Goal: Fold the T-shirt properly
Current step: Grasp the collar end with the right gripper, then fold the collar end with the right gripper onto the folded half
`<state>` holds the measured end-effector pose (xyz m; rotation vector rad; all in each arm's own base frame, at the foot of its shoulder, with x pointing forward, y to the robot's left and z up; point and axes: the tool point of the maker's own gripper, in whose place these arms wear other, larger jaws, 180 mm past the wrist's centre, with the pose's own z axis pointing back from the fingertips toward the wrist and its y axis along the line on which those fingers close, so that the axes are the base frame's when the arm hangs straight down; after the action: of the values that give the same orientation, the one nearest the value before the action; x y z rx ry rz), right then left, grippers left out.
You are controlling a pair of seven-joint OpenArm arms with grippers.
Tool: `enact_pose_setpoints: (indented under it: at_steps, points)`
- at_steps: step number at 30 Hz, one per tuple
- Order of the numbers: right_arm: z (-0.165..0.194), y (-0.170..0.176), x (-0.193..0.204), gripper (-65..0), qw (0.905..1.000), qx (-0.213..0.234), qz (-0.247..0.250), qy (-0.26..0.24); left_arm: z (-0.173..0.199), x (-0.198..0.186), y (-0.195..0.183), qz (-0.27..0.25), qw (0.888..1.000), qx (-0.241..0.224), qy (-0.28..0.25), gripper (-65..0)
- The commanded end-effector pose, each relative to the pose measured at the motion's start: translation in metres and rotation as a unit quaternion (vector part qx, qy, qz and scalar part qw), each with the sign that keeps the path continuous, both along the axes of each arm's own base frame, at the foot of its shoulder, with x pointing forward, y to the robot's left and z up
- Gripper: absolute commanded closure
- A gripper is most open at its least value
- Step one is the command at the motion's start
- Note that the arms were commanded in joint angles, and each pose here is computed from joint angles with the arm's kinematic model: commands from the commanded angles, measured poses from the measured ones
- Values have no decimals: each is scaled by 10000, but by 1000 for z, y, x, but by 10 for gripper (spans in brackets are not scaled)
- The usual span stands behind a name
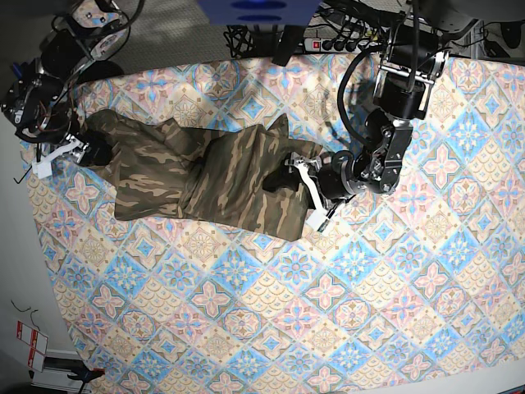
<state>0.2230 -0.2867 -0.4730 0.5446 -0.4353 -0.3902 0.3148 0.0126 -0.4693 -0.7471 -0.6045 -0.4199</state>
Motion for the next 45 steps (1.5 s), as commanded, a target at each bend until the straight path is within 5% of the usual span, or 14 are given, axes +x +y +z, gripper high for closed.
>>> enact_pose_setpoints:
  at_steps: [1, 10, 13, 19, 29, 36, 45]
  points:
    - [-14, 33, -13, -499, 9978, 272, 440, 418, -7, -7, 1, -198, 9995, 219, 118, -488]
    - [-15, 64, -4, -474, 9937, 368, 979, 414, -11, -13, 1, -200, 9994, 218, 187, -488]
    - [-10, 60, 1, -350, 9945, 226, 987, 282, -11, -14, 1, -207, 9994, 219, 196, -488]
    - [0, 53, 12, -3, 9950, 71, 984, 123, -13, -20, -4, -219, 9993, 180, 241, -488]
    - [36, 30, 57, -31, 9932, -364, 1025, -420, -9, -26, -34, -395, 9989, -31, 254, -488]
    - [69, 40, 92, -31, 9813, -802, 1507, -894, -3, -46, -82, -944, 9950, -217, 249, -488]
    - [120, 89, 115, -31, 9294, -1768, 2787, -1649, 1, -46, -93, -950, 9946, -328, 240, -488]
